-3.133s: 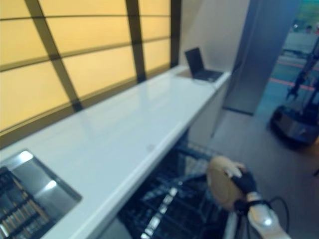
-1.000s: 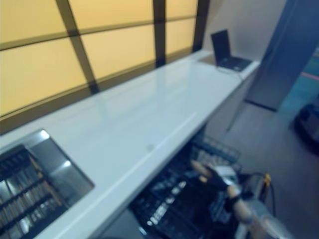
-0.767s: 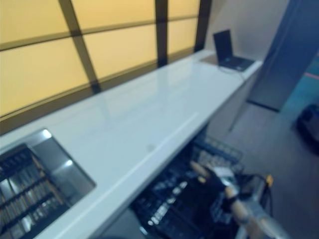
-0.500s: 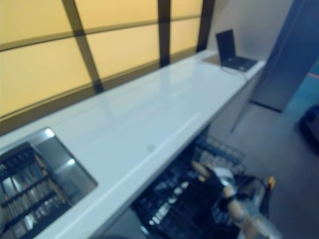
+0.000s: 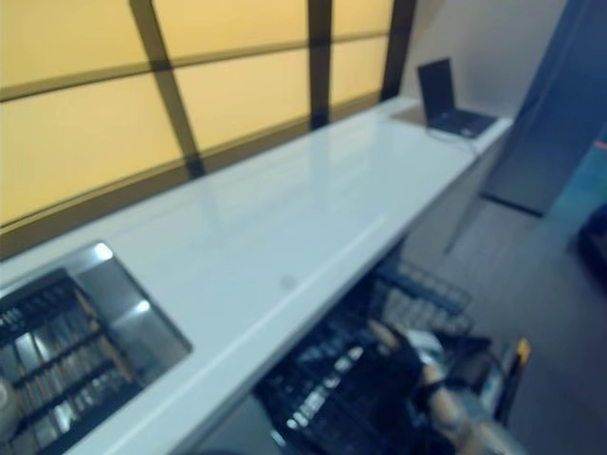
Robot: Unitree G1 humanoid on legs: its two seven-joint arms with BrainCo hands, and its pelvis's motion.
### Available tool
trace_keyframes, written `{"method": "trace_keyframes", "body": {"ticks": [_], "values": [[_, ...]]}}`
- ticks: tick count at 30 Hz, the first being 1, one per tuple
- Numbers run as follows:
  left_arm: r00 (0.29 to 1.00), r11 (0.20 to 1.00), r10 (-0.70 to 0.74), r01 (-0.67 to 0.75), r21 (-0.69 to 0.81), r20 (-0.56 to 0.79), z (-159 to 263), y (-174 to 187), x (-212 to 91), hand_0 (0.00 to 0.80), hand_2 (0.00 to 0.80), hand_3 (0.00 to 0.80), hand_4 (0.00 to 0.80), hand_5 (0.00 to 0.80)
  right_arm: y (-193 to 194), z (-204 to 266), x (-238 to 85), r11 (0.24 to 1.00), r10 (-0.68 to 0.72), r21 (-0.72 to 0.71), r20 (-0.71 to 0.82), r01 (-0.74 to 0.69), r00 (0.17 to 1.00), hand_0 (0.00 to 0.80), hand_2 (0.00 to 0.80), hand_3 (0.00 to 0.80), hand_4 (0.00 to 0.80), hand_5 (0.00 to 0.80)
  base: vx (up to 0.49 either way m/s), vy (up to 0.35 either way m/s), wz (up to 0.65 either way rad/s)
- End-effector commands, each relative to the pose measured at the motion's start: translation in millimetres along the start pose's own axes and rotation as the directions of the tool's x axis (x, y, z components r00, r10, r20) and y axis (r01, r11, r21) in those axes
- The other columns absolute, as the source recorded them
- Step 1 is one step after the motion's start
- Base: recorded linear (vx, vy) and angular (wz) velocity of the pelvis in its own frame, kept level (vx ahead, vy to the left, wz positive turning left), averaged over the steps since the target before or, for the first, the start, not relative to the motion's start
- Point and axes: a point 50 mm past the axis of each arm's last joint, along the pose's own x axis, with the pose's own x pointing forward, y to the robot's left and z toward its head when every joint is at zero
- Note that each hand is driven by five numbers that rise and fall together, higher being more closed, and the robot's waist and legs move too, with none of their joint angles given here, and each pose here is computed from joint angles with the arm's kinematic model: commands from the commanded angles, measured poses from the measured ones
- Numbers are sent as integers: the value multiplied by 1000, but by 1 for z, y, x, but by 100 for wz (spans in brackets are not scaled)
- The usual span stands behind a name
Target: Take plates into dishwasher
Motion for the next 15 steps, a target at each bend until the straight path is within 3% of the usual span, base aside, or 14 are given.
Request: {"method": "trace_keyframes", "body": {"ticks": [1,15], "values": [[1000,994,25,-27,108,16,16,19,2,0,0,0,0,0,-17,24,26,992,-122,32,102,119,987,800,800,800,800,800,0,0,0],[998,990,40,-46,130,49,29,29,1,0,0,0,0,0,-23,12,44,988,-156,-7,44,157,987,800,800,800,800,800,-17,-19,1]]}}
